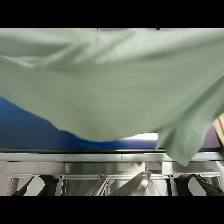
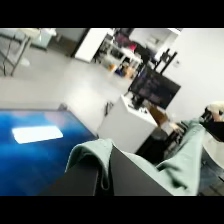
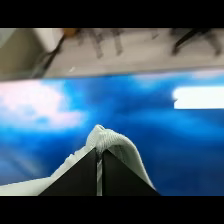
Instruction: Fold the shirts.
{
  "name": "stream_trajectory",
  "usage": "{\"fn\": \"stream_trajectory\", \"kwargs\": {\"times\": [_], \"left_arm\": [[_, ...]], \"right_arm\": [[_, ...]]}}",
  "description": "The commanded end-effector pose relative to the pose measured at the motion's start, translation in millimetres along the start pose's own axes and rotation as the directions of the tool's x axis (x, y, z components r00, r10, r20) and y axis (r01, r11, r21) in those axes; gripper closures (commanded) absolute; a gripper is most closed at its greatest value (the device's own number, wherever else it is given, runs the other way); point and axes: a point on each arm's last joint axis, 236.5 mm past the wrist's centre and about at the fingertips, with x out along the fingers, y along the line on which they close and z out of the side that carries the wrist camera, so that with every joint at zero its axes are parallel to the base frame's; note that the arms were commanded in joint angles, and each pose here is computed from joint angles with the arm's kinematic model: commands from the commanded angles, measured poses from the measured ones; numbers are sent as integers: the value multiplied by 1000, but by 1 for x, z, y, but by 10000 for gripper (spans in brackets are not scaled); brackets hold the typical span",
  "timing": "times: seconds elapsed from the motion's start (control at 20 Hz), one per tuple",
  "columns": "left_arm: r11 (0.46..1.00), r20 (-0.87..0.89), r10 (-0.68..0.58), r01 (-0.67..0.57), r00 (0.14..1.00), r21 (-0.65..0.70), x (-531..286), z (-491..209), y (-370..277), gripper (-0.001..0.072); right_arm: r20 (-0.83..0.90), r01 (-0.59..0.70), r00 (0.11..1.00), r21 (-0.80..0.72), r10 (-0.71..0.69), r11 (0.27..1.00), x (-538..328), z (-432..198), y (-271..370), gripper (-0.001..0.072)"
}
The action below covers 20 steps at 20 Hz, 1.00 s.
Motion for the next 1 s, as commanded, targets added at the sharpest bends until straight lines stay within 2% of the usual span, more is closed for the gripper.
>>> {"fn": "stream_trajectory", "kwargs": {"times": [0.0,0.15,0.25,0.3,0.35,0.4,0.55,0.65,0.8,0.85,0.95], "left_arm": [[987,-190,153,-159,970,-16,58,-45,93,688],[934,-317,339,-356,886,5,115,-103,217,688],[924,-416,341,-382,843,-17,149,-148,280,688],[927,-473,313,-374,824,-39,162,-172,304,565],[929,-523,285,-366,803,-55,168,-191,324,192],[924,-554,252,-367,794,-106,170,-201,336,-11],[897,-630,176,-387,756,-213,145,-206,347,1],[847,-688,112,-431,717,-311,110,-214,342,4],[732,-778,-87,-490,622,-474,58,-268,306,18],[691,-782,-132,-510,609,-513,47,-287,292,18],[654,-790,-152,-540,593,-531,28,-320,275,18]], "right_arm": [[-240,-109,960,152,144,982,97,-79,-28,690],[-318,83,948,218,-10,972,186,-152,-111,690],[-337,166,939,266,-69,950,231,-184,-158,689],[-353,195,932,285,-87,939,243,-198,-176,597],[-374,213,923,299,-92,930,250,-208,-190,276],[-393,224,915,310,-90,924,249,-211,-200,192],[-474,305,869,284,-143,909,200,-215,-241,191],[-615,380,776,282,-138,881,149,-249,-265,190],[-748,398,664,337,-15,853,105,-328,-269,191],[-759,389,651,357,21,849,103,-352,-266,191],[-747,333,654,423,116,843,114,-389,-250,193]]}}
